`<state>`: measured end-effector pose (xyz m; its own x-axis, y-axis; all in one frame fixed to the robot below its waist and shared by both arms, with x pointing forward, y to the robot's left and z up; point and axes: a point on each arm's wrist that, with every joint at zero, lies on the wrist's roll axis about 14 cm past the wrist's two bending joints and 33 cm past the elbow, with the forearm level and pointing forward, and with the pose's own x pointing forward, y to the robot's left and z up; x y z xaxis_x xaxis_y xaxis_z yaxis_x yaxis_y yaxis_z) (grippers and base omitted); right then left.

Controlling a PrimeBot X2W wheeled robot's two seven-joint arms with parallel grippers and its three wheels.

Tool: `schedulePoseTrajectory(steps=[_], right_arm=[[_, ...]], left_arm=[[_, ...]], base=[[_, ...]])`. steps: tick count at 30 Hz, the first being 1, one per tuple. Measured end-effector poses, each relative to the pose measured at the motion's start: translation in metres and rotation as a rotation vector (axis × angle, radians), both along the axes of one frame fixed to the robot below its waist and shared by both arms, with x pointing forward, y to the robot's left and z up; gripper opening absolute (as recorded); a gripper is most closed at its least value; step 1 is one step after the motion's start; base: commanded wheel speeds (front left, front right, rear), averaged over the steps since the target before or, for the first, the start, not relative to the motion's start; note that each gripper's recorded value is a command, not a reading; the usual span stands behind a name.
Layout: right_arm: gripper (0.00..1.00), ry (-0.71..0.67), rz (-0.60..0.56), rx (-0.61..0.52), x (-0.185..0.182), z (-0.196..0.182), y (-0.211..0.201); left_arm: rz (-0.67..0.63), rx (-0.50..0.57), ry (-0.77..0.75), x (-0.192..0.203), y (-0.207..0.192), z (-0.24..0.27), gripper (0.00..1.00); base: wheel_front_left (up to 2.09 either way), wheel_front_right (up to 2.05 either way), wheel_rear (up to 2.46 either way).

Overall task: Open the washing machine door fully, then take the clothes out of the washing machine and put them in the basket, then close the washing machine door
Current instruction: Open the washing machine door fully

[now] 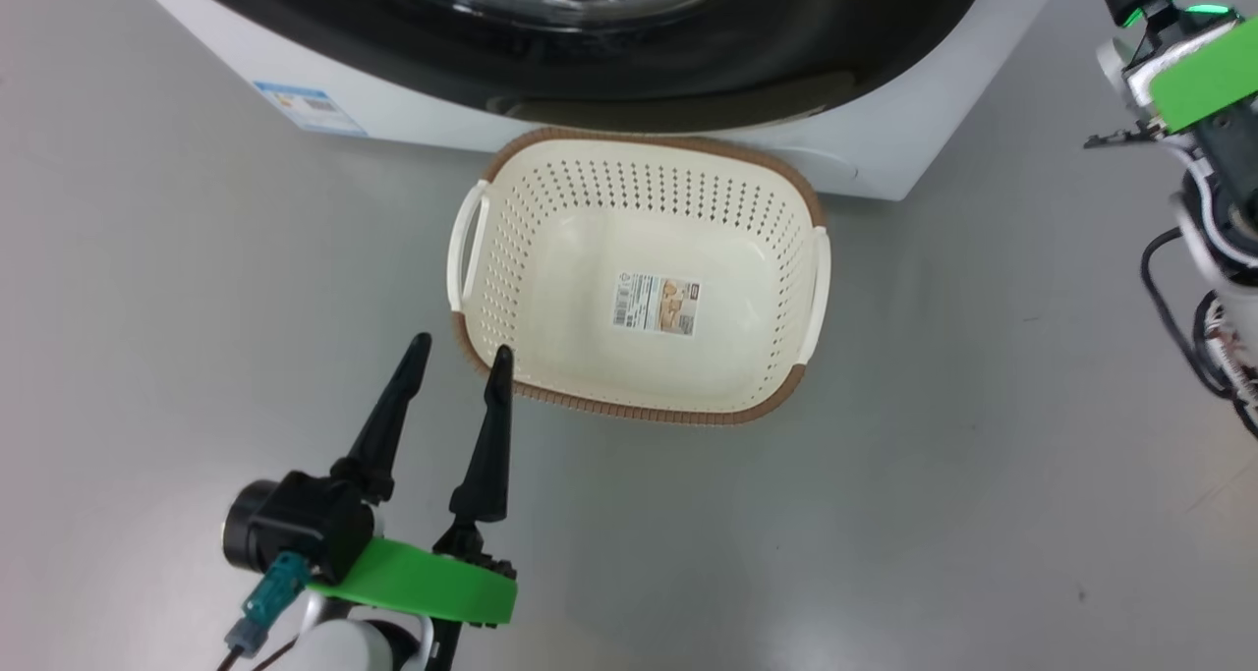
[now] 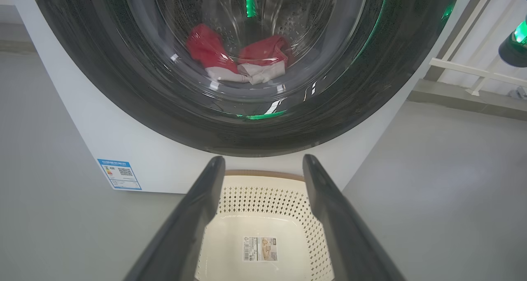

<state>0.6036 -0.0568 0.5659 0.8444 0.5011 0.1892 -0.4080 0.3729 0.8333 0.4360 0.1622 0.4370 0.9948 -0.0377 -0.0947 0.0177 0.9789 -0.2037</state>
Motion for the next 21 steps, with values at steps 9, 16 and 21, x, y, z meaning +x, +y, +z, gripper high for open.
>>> schedulePoseTrajectory(steps=[9, 16, 21], right_arm=[[0.00, 0.127, 0.154, 0.061, 0.020, -0.021, 0.016], [0.00, 0.168, 0.209, 0.059, 0.028, -0.031, 0.022], [0.00, 0.181, 0.245, 0.046, 0.024, -0.032, 0.027]], left_arm=[[-0.010, -0.009, 0.027, 0.011, -0.002, -0.014, 1.00], [0.001, -0.017, 0.039, 0.013, 0.000, -0.019, 1.00], [0.008, -0.021, 0.035, 0.013, 0.001, -0.017, 1.00]], base=[[0.00, 0.00, 0.00], [0.00, 0.00, 0.00], [0.00, 0.00, 0.00]])
